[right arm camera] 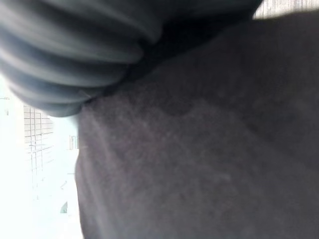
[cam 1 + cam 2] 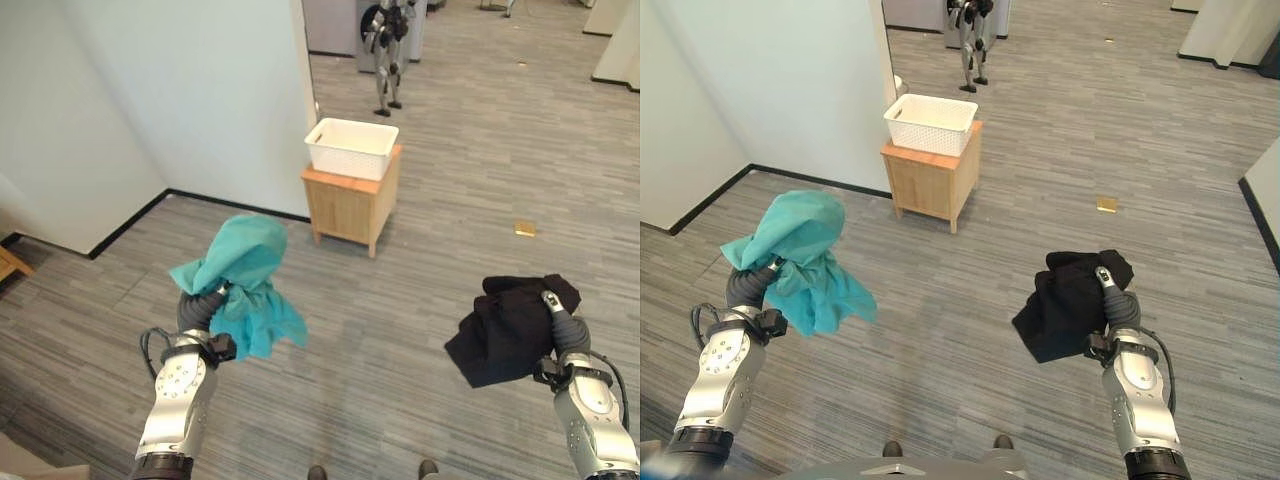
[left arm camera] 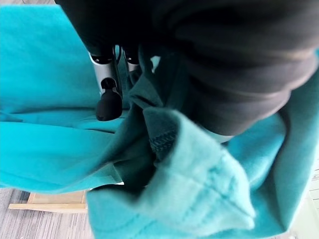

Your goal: Pick up bed clothes into laundry basket.

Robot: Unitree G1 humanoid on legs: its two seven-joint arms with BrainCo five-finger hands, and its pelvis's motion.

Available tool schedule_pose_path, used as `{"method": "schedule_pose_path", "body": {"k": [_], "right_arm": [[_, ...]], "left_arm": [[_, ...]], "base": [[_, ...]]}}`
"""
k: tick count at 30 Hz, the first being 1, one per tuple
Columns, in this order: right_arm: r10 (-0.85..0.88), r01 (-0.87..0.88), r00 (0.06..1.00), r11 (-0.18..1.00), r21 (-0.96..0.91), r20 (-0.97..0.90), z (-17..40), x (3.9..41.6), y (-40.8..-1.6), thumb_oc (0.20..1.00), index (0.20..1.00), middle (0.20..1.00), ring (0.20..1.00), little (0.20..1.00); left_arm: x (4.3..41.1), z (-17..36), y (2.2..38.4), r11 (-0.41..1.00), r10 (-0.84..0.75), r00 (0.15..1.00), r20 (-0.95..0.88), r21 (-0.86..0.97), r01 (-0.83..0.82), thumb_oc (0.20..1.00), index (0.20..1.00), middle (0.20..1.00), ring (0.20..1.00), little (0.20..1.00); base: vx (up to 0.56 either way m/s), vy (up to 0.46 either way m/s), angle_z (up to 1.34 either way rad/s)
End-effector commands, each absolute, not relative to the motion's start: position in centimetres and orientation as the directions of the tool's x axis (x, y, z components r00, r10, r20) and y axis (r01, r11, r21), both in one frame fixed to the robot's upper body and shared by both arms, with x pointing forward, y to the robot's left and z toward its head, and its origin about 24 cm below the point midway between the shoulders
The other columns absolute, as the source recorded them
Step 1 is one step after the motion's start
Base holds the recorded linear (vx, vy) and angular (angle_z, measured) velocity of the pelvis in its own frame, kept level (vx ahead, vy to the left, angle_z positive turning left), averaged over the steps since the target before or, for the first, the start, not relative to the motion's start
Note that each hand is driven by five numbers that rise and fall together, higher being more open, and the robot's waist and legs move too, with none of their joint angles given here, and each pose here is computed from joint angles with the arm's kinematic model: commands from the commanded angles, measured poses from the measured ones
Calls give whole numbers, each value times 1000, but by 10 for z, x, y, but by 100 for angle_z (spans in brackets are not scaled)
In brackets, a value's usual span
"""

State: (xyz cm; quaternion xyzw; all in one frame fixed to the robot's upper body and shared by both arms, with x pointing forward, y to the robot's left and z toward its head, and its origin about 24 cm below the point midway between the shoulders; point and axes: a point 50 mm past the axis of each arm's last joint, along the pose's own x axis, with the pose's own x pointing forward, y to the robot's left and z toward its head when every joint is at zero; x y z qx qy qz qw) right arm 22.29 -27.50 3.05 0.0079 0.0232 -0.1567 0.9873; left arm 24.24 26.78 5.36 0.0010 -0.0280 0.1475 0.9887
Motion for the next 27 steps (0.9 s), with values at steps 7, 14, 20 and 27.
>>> {"method": "schedule_pose_path", "body": {"k": [7, 14, 20, 27], "right_arm": [[-347, 343, 921, 938, 53, 177, 72, 236, -283, 200, 200, 200, 200, 200], [-342, 342, 923, 939, 31, 177, 73, 236, -284, 200, 200, 200, 200, 200], [-339, 340, 929, 940, 19, 151, 67, 230, -283, 200, 200, 200, 200, 200], [-331, 327, 935, 944, 52, 131, 61, 228, -275, 200, 200, 200, 200, 200]], "left_arm": [[247, 96, 289, 928, 367, 891, 269, -38, -371, 200, 200, 200, 200, 200], [223, 105, 328, 816, 553, 771, 315, -16, -578, 200, 200, 200, 200, 200], [216, 109, 336, 792, 571, 751, 331, 20, -610, 200, 200, 200, 200, 200], [235, 127, 322, 827, 523, 757, 392, -21, -561, 200, 200, 200, 200, 200]], "base": [[25, 3, 0], [42, 77, -5], [91, 167, 4], [163, 89, 2]]}}
